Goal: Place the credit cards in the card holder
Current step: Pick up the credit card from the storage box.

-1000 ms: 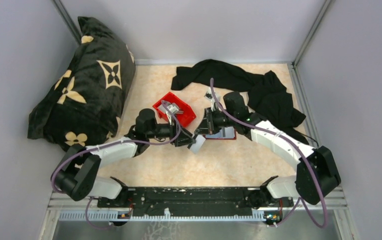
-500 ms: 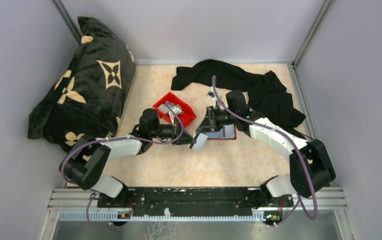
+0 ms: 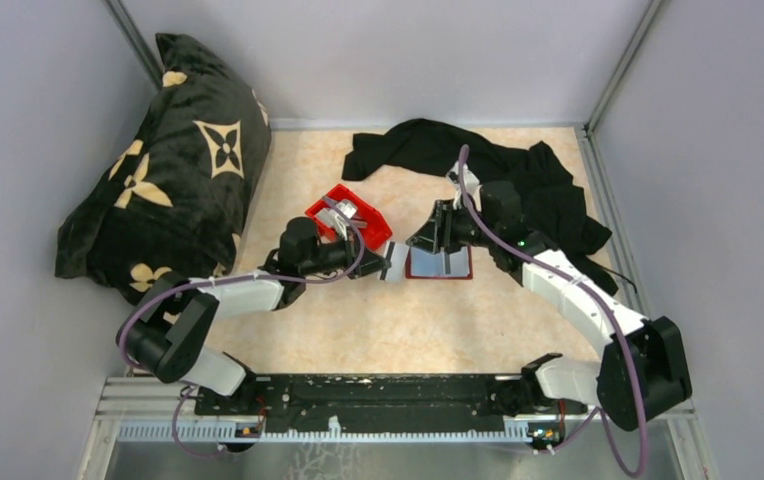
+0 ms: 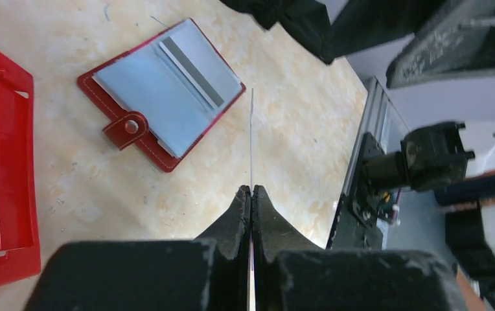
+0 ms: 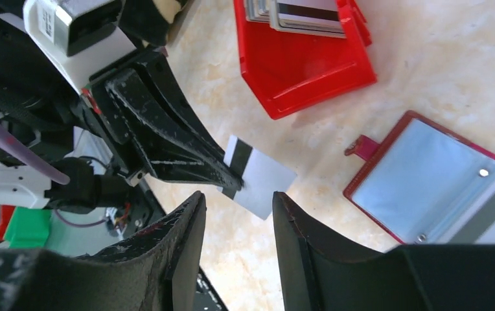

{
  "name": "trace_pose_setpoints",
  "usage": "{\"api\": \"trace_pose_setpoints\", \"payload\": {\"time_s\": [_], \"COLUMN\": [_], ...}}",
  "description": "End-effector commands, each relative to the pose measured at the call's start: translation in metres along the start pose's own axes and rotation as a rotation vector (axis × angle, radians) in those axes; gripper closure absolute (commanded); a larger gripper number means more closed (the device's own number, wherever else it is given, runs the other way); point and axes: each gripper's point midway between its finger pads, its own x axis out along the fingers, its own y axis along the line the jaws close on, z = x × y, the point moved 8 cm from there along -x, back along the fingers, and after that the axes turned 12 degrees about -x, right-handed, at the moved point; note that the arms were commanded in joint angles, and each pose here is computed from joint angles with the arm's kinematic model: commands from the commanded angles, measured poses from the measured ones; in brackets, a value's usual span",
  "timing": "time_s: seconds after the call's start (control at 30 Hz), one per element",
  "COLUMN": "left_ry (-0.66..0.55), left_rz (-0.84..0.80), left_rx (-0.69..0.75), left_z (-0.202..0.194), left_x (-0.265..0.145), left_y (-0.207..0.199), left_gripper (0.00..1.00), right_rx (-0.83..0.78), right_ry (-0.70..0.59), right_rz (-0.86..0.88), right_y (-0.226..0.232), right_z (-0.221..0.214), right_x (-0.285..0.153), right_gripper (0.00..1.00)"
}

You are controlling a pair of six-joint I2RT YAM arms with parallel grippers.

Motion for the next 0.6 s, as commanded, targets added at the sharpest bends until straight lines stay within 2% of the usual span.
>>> {"api": "trace_pose_setpoints", "payload": {"time_s": [0.0,0.17,0.37,0.57], "left_ry": [-0.117,-0.148,-0.214,-0.232], "left_rz": [0.081,0.138,0.175,0.129], "left_rx": [-0.095,-0.201,-0.34,-0.399], "left_z": [0.014,0.013,0.013,0.013], "left_x": [0.014,0.034,0.041,0.043], "left_y": [-0.006,-0.013,-0.013,-0.017], "left_gripper": [1.0,1.0,1.0,1.0], "right_rx": [-0.041,-0.003,0.025,0.054], "right_ry": [-0.085,-0.1,-0.145,-0.164], "right_rz": [-0.109,-0.138,-0.186,-0.198], "right_y": [-0.008,-0.013,-0.018,-0.022], "right_z": [0.0,-0.016,-0.027,-0.035], "right_x": [-0.007,-0.007,-0.01,-0.008], "right_gripper": [0.57,0.56,0.57,0.57]}}
